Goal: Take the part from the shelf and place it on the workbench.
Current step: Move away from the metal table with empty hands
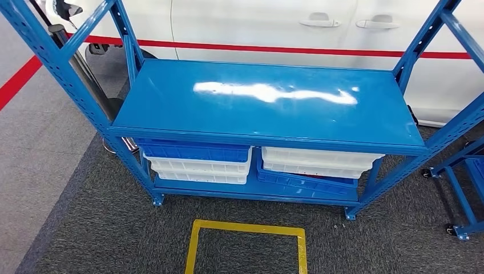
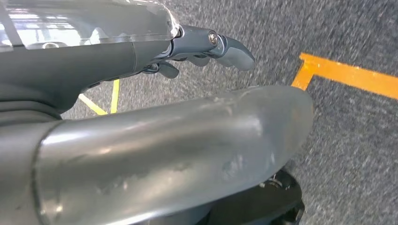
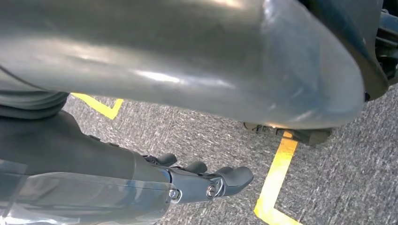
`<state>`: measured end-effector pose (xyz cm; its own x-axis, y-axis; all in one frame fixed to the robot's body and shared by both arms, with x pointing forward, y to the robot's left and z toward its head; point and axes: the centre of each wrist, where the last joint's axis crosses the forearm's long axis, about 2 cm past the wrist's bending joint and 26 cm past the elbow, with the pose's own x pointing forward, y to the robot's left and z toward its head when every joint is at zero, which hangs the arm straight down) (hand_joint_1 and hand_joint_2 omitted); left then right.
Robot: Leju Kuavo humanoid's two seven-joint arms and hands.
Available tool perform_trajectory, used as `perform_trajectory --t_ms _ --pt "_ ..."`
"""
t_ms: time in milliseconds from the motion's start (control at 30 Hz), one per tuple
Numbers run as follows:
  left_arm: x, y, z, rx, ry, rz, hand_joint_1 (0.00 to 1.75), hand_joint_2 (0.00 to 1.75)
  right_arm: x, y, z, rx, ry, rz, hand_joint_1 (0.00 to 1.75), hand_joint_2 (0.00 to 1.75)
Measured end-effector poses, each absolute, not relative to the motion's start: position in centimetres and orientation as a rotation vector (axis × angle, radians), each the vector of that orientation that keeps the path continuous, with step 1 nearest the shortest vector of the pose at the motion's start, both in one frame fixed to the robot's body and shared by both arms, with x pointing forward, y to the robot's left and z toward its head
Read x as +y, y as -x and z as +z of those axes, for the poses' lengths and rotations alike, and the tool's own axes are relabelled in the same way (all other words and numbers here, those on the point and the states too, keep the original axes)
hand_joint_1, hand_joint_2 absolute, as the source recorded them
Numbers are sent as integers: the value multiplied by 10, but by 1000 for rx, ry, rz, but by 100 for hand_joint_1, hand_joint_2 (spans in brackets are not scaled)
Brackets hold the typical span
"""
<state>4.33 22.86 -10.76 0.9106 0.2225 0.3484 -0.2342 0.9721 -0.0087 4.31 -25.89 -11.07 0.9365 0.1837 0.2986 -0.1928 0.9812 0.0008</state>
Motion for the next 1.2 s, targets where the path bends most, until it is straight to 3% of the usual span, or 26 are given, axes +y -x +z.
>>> perform_trajectory --t_ms 67,100,233,733,1200 --pt "229 -43 -108 -355 -34 234 0 0 -259 -43 -111 -303 -33 188 0 175" --pt "229 -44 -108 -354 -34 234 0 0 -259 -43 -111 -304 -34 185 0 175" --pt "229 -44 -108 -348 -41 209 0 175 -260 -44 -111 -298 -14 165 0 175" --pt "235 -51 -107 -173 -188 -164 0 175 -266 -46 -110 -140 125 -49 0 175" --pt "237 -50 -107 -180 -231 -195 0 175 -265 -46 -110 -110 107 -60 0 175"
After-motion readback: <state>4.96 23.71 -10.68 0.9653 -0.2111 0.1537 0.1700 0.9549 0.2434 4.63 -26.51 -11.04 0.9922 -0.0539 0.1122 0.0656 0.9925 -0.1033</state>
